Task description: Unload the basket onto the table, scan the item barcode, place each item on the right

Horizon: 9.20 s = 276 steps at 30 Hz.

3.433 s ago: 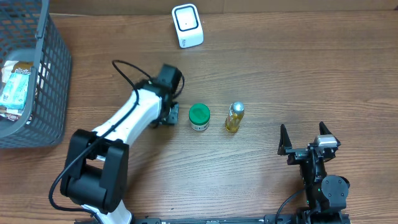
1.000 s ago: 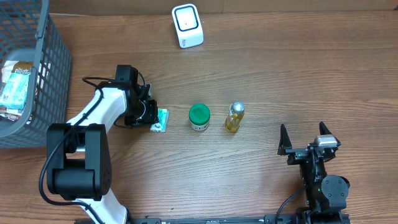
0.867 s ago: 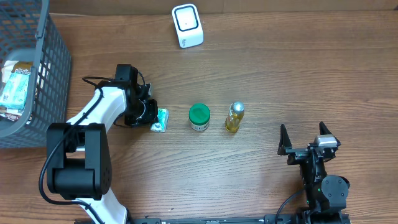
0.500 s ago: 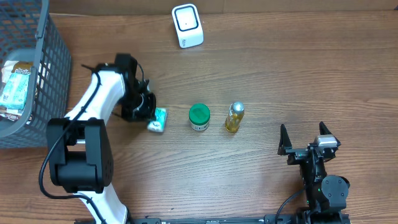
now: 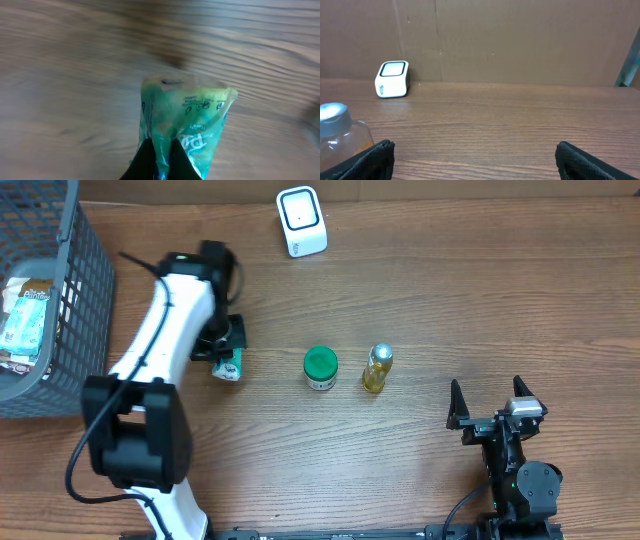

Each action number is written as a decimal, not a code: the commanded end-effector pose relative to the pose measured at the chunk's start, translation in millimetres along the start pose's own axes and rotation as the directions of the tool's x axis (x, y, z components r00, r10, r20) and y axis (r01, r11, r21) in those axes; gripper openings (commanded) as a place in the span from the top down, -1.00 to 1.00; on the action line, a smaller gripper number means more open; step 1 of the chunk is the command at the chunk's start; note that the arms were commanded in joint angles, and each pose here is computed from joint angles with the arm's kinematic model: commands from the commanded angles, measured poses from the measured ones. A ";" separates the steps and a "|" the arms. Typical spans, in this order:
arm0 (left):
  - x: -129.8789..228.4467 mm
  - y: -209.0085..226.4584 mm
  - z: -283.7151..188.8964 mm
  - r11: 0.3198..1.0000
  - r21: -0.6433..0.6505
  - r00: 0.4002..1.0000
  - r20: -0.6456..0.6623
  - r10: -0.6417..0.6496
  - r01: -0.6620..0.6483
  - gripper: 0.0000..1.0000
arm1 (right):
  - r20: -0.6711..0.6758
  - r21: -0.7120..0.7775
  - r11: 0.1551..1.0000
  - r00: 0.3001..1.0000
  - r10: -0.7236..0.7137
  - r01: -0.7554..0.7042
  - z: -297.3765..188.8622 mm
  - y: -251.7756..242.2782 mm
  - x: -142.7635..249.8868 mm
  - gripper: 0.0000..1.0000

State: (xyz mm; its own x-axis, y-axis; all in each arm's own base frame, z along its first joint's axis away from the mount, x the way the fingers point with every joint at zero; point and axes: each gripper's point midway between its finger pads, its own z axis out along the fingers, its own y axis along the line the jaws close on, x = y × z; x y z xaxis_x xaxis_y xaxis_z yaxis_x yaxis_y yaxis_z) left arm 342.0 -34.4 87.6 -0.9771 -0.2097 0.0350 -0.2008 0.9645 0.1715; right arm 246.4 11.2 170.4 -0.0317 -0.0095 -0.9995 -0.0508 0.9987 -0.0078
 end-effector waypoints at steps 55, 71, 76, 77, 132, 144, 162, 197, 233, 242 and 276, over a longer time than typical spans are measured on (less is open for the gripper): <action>19.8 -35.9 48.7 0.871 -0.490 0.904 0.367 0.219 -0.012 0.90 | -0.004 -0.005 1.000 1.000 -0.001 0.001 0.6 0.9 3.6 -1.00; 21.8 -49.6 56.3 0.891 -0.445 0.909 0.327 0.258 -0.093 0.84 | -0.004 -0.005 1.000 1.000 -0.001 0.001 0.6 0.9 3.6 -1.00; 21.3 -50.9 56.6 0.894 -0.439 0.908 0.331 0.256 -0.092 0.68 | -0.004 -0.005 1.000 1.000 -0.001 0.001 0.6 0.9 3.6 -1.00; 21.3 -50.9 56.6 0.894 -0.439 0.909 0.330 0.256 -0.092 0.66 | -0.004 -0.005 1.000 1.000 -0.001 0.001 0.6 0.9 3.6 -1.00; 19.7 -74.9 24.6 0.936 -0.328 0.931 0.286 0.226 -0.126 0.46 | -0.003 -0.005 1.000 1.000 -0.001 0.001 0.6 0.9 3.5 -1.00; 13.0 -91.9 2.9 0.958 -0.211 0.937 0.250 0.246 -0.195 0.11 | -0.004 -0.005 1.000 1.000 -0.001 0.001 0.6 0.9 3.6 -1.00; 17.0 -75.1 4.4 0.913 0.159 0.927 0.040 0.374 -0.376 -0.67 | -0.004 -0.005 1.000 1.000 -0.001 0.001 0.6 0.9 3.6 -1.00; 32.0 -80.1 79.0 0.941 0.136 0.950 0.053 0.306 -0.311 0.65 | -0.004 -0.005 1.000 1.000 -0.001 0.001 0.6 0.9 3.6 -1.00; 26.5 -122.1 70.2 0.942 0.278 0.982 0.097 0.165 -0.186 0.42 | -0.004 -0.005 1.000 1.000 -0.001 0.001 0.6 0.9 3.6 -1.00; 26.7 -123.1 70.4 0.953 0.257 0.985 0.102 0.137 -0.160 0.35 | -0.003 -0.005 1.000 1.000 -0.001 0.001 0.6 0.9 3.5 -1.00; -81.3 -92.3 -30.6 0.948 0.303 0.939 0.344 -0.011 -0.100 -0.27 | -0.004 -0.005 1.000 1.000 -0.001 0.001 0.6 0.8 3.6 -1.00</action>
State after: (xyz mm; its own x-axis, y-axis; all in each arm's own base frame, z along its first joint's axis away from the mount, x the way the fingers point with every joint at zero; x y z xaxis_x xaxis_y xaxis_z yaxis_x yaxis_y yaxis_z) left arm 418.2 -120.3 75.2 -0.9596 -0.1502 -0.2378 -0.1191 0.9830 -0.1400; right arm 246.4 11.2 170.4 -0.0317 -0.0091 -0.9995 -0.0507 0.9987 -0.0075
